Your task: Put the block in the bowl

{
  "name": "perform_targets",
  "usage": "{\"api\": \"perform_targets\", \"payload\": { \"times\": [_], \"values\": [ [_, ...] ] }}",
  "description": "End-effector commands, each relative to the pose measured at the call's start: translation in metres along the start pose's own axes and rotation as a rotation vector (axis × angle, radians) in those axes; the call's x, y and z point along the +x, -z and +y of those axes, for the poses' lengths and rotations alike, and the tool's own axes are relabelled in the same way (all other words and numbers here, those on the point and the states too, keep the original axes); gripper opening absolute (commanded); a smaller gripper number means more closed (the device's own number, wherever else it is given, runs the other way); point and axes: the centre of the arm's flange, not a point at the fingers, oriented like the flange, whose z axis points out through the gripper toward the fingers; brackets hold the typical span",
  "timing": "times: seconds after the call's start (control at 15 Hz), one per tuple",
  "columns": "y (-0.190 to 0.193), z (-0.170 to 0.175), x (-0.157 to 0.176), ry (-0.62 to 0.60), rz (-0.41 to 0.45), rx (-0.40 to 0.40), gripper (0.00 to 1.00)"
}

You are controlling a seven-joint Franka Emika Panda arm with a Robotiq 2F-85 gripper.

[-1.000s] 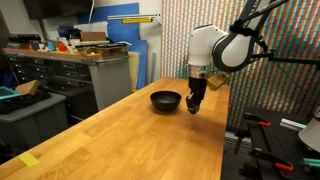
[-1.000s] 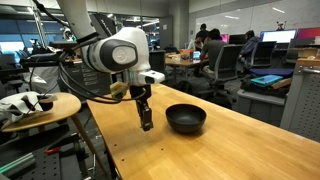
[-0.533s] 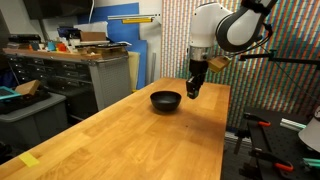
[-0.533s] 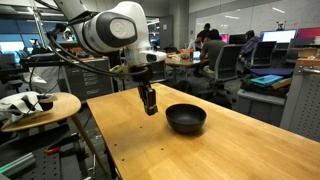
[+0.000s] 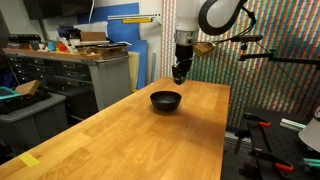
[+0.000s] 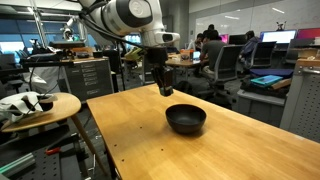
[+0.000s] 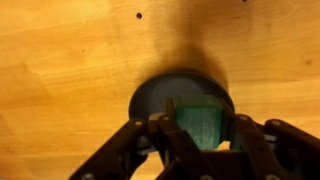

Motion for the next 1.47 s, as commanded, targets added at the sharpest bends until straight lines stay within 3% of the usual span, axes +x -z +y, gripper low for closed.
{"api": "perform_targets", "payload": {
  "times": [0.0, 0.6, 1.2, 1.4],
  "values": [
    [-0.007, 0.006, 0.055, 0.053, -0.028, -0.012, 0.18],
    [-0.07, 0.031, 0.107, 0.09, -0.134, 0.049, 0.18],
    [-0.113, 0.022, 0.115, 0.096, -0.192, 0.089, 0.18],
    [-0.124, 0.016, 0.113, 0.109, -0.192, 0.063, 0.18]
  ]
}}
